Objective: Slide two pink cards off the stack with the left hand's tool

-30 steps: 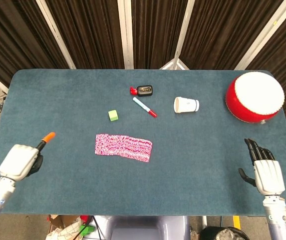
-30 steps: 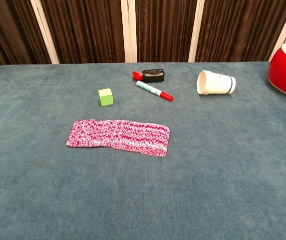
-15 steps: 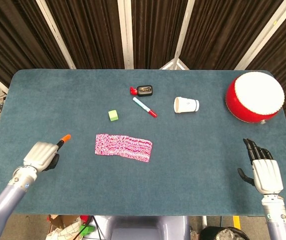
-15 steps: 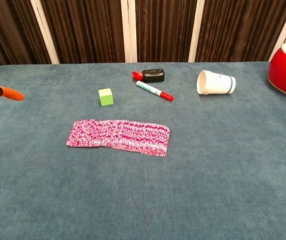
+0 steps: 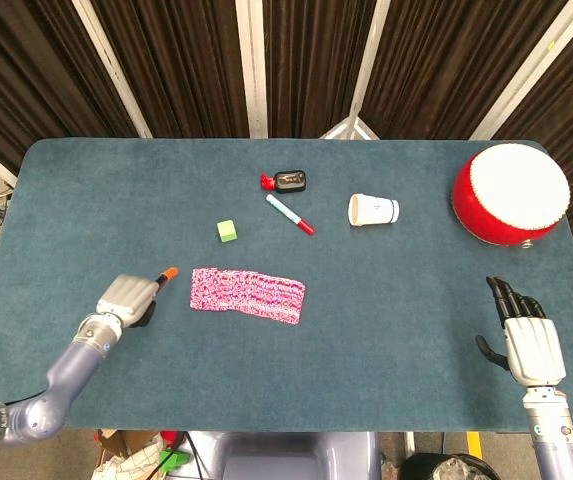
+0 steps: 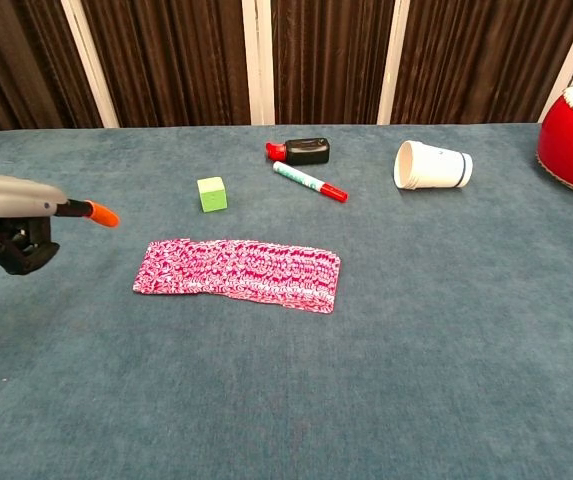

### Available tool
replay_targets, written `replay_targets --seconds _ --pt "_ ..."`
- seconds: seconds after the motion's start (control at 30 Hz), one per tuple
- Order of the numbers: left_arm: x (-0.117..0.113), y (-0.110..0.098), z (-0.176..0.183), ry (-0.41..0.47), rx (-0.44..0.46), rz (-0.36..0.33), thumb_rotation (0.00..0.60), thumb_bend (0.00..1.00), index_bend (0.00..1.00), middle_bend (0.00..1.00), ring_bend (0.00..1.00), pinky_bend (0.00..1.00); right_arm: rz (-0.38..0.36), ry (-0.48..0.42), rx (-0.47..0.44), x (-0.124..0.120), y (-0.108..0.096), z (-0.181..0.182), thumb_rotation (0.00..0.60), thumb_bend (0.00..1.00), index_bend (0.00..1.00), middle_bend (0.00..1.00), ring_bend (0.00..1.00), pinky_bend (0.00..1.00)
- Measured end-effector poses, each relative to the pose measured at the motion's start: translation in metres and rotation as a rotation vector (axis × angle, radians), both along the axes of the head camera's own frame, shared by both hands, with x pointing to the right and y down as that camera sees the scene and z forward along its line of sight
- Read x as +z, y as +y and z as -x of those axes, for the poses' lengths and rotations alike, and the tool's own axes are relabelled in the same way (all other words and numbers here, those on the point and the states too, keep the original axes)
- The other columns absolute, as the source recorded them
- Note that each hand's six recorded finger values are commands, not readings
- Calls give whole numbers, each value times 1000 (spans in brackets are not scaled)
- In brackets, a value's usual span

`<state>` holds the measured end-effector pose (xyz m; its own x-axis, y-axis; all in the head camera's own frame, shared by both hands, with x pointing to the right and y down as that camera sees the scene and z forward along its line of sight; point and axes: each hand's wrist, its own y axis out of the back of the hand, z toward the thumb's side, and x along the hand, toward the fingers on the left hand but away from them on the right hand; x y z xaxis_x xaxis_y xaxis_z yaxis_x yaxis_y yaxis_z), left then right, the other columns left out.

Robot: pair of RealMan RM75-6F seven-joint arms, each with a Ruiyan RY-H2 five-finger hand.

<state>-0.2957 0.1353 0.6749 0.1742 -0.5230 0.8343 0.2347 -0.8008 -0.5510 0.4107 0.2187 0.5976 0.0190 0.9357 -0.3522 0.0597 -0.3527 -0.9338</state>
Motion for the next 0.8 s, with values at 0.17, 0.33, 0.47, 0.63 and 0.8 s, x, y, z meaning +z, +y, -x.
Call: replay_targets --seconds 0.17,0.33,0.47,0.63,0.8 --pt "10 6 -14 -9 25 28 600 923 70 840 755 699 0 -2 2 0 0 0 600 284 14 150 228 238" --pt "16 11 -25 -3 48 38 600 923 70 840 755 699 0 -3 1 0 0 0 600 285 14 150 228 238" --pt "19 13 -30 1 58 40 600 923 69 840 755 699 -2 -5 3 -1 0 -1 600 285 13 150 228 238" --pt "23 15 -35 1 76 35 600 923 65 840 755 699 -5 -8 6 -2 0 -1 600 284 14 150 228 238" --pt "26 15 -40 5 85 33 600 928 60 840 760 699 -4 -8 6 -2 0 -1 600 284 14 150 228 238"
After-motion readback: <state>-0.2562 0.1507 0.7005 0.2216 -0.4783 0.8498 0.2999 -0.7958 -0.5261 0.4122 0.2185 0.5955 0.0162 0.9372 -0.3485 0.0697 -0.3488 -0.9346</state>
